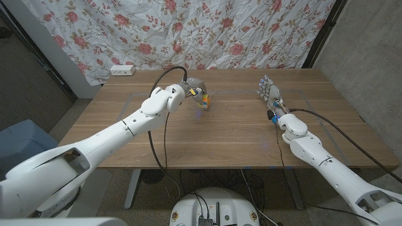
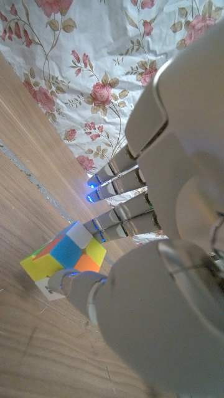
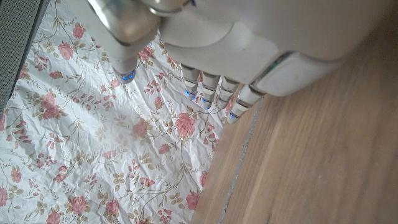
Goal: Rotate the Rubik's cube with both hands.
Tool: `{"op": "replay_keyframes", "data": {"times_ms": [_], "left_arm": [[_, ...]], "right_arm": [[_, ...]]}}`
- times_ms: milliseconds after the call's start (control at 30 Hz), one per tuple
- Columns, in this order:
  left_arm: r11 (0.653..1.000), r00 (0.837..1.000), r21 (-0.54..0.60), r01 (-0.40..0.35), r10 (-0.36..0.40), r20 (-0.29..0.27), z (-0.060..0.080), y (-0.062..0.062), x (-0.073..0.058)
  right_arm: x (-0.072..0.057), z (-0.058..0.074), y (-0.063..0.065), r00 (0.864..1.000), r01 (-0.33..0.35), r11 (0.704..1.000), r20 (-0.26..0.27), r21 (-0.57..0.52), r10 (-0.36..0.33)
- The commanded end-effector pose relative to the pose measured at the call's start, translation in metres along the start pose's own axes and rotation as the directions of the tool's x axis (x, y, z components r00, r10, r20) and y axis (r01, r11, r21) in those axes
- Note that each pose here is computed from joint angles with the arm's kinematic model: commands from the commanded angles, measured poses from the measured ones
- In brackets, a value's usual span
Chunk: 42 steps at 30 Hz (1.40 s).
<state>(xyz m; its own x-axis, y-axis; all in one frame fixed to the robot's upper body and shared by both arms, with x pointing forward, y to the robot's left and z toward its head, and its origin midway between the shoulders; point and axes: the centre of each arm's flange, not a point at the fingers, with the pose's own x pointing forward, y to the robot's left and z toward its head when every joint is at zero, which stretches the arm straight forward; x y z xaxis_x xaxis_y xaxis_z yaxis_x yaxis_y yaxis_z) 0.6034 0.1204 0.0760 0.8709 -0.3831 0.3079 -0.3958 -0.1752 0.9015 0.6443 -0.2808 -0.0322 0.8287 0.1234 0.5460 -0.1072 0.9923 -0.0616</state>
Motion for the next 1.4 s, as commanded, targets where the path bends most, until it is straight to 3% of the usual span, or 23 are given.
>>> {"op": "replay_keyframes", "data": {"times_ms": [33,667,1100,1400], "left_arm": [[0.994,0.999,-0.102,-0.037,0.034,-0.031,-0.004,0.0,-0.007],[0.938,0.988,-0.318,-0.135,0.102,-0.118,-0.008,-0.004,-0.01],[0.865,0.972,-0.446,-0.229,0.178,-0.155,-0.011,-0.011,-0.014],[0.815,0.973,-0.533,-0.226,0.166,-0.158,-0.013,-0.018,-0.016]], "right_arm": [[-0.004,0.001,0.001,1.0,0.003,1.0,0.007,0.002,-0.003],[0.0,0.005,0.004,1.0,0.002,0.999,0.002,-0.046,-0.002],[0.005,0.005,0.008,1.0,-0.008,0.996,0.002,-0.09,0.008],[0.01,0.008,0.011,1.0,-0.028,0.991,0.001,-0.133,0.028]]}}
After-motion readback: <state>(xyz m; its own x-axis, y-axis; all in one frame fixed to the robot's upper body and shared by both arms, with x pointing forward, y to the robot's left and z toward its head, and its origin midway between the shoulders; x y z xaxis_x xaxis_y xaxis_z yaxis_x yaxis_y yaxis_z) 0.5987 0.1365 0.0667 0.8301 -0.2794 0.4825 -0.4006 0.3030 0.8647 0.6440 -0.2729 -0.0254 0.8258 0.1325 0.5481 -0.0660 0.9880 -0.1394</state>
